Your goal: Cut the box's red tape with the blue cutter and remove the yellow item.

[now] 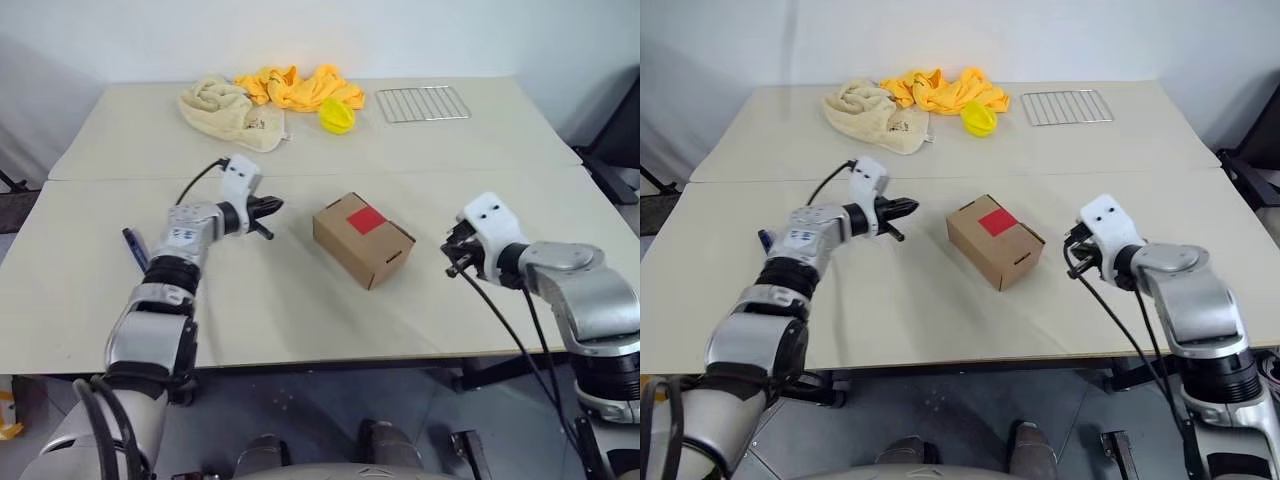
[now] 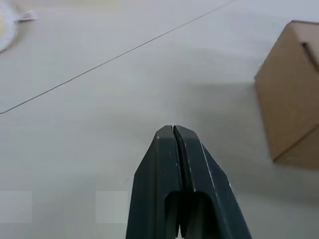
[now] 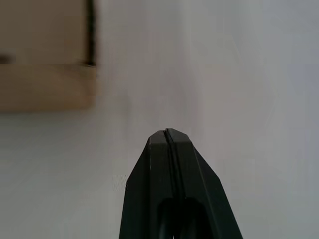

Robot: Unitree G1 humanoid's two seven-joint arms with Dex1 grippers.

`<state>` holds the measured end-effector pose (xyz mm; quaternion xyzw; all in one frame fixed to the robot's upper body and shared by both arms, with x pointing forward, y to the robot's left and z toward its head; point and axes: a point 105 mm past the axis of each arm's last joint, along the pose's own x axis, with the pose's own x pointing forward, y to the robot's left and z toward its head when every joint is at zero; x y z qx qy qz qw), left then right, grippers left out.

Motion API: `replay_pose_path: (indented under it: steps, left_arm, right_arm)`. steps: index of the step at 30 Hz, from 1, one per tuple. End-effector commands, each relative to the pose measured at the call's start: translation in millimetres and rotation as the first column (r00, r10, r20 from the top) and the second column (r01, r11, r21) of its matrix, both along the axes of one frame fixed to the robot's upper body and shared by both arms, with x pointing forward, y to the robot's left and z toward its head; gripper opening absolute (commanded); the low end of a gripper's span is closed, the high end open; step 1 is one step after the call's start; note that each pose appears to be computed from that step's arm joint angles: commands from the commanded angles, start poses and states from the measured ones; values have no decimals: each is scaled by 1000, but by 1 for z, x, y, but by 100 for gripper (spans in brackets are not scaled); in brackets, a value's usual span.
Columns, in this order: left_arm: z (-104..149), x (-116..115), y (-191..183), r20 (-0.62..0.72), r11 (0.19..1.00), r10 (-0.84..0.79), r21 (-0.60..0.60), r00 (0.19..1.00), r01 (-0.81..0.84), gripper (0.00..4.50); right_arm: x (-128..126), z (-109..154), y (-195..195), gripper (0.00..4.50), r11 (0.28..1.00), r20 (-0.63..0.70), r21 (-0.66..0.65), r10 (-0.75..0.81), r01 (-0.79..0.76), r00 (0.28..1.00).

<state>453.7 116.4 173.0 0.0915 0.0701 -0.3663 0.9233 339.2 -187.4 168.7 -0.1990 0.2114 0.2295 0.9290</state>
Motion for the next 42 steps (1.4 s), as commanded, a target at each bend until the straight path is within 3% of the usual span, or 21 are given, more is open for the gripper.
replay_pose_path:
  steps: [1,10,18,39,42]
  left_arm:
    - [8,0,-21,41,998,-69,1,997,69,2]
    - [2,-16,-67,9,956,-293,32,956,293,2]
    - [-10,-29,-72,-39,914,-399,59,916,400,2]
    - [-26,-47,-85,-98,846,-519,86,849,527,2]
    - [-26,-41,-81,-83,870,-475,108,876,481,2]
  right_arm:
    - [-6,-5,13,0,1000,-13,4,6,-6,1000]
    - [-5,-21,39,0,995,-58,98,-10,16,998]
    - [-10,-23,45,0,995,-82,101,10,-2,997]
    - [-35,-29,32,0,998,-169,27,53,-49,984]
    - [-36,-36,24,0,1000,-170,11,25,-24,985]
